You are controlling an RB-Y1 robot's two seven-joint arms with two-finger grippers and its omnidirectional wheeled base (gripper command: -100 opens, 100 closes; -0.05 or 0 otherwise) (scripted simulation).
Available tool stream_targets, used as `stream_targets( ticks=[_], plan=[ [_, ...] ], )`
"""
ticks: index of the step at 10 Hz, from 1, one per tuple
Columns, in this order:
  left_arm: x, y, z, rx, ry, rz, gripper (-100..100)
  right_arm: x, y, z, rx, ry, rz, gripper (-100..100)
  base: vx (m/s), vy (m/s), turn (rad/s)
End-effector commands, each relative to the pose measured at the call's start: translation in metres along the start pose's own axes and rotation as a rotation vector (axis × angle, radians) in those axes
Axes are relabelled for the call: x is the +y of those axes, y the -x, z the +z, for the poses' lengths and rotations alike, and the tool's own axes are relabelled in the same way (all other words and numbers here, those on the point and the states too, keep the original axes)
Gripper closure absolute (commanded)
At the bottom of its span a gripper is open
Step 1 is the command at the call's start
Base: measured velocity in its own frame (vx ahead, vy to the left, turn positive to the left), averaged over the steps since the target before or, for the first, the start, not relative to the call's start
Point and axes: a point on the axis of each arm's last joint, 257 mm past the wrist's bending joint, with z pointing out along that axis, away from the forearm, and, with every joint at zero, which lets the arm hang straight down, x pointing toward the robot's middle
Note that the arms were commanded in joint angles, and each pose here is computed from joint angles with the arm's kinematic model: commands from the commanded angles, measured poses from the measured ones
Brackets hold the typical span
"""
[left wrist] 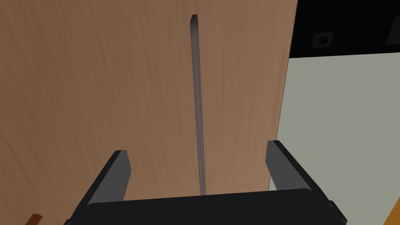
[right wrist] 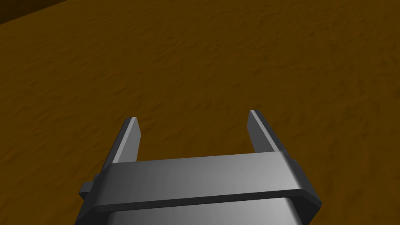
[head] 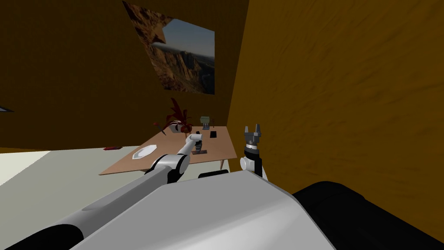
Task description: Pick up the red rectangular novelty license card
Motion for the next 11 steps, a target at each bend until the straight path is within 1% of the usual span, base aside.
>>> stream_targets(
  ticks=[1, 2, 3, 5, 6, 7, 11],
  plan=[
    [0.000, 0.000, 0.000, 0.000, 0.000, 0.000, -100, 0.000, 0.000, 0.000, 0.000, 0.000, 0.000, 0, 0.014, -0.006, -0.005],
    [0.001, -0.001, 0.000, 0.001, 0.003, 0.000, 0, 0.000, 0.000, 0.000, 0.000, 0.000, 0.000, 0, 0.000, 0.000, 0.000],
    [0.006, 0.001, 0.010, 0.001, 0.003, 0.000, -100, 0.000, 0.000, 0.000, 0.000, 0.000, 0.000, 0, 0.021, -0.003, -0.009],
    [0.013, 0.002, 0.023, 0.001, 0.003, -0.001, -100, 0.000, 0.000, 0.000, 0.000, 0.000, 0.000, 0, 0.035, -0.006, -0.008],
    [0.011, 0.001, 0.019, 0.001, 0.006, -0.001, -100, 0.000, 0.000, 0.000, 0.000, 0.000, 0.000, 0, 0.017, -0.003, 0.001],
    [0.010, 0.001, 0.019, 0.001, 0.003, -0.001, 100, 0.000, 0.000, 0.000, 0.000, 0.000, 0.000, 0, 0.000, 0.000, 0.000],
    [0.012, 0.001, 0.020, 0.002, 0.007, -0.001, 100, 0.000, 0.000, 0.000, 0.000, 0.000, 0.000, 0, 0.000, 0.000, 0.000]
  ],
)
